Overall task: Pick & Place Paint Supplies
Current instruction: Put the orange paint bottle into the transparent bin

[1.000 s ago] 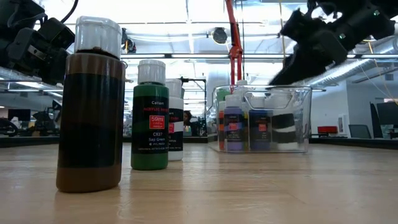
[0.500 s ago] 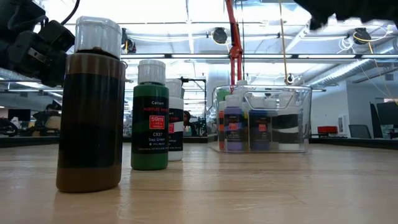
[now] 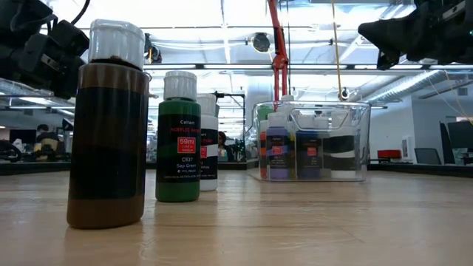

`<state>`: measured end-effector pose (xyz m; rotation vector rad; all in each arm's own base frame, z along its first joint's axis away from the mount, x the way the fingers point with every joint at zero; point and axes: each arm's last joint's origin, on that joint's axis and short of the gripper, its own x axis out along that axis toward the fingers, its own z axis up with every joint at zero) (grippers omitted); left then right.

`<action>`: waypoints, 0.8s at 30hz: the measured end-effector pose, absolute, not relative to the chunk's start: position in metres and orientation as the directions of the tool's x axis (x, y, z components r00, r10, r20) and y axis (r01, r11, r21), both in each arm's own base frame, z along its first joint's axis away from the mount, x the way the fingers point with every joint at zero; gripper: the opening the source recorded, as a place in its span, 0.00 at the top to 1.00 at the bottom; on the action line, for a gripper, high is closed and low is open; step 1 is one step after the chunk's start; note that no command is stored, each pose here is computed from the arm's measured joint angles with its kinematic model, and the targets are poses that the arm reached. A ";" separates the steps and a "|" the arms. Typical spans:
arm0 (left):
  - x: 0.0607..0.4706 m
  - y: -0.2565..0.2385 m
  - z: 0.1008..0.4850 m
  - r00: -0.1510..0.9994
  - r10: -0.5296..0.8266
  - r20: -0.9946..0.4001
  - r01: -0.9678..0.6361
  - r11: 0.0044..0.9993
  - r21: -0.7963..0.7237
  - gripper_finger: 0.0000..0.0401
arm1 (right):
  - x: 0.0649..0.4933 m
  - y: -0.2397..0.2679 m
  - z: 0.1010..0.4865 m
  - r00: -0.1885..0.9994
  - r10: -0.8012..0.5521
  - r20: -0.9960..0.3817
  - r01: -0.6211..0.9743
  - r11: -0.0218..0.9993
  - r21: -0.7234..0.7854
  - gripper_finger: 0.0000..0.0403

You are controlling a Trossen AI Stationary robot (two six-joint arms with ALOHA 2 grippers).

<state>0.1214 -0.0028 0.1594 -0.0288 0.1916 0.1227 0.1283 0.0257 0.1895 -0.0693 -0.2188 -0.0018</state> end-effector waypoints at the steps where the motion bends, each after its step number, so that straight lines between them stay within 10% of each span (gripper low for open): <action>1: 0.121 -0.003 0.160 0.974 0.119 -0.191 -0.124 0.992 -0.017 0.98 | 0.129 0.026 0.189 0.977 0.009 0.213 0.006 0.998 -0.070 0.99; 16: 0.128 -0.054 0.162 0.859 -0.494 -0.135 0.487 0.870 -0.078 0.98 | 0.136 0.028 0.178 0.992 0.014 0.122 -0.012 1.000 -0.018 0.99; 24: 0.123 -0.093 0.146 0.846 -0.484 -0.226 0.457 0.875 -0.161 0.94 | 0.139 0.029 0.173 0.996 0.015 0.084 -0.015 1.000 0.002 0.99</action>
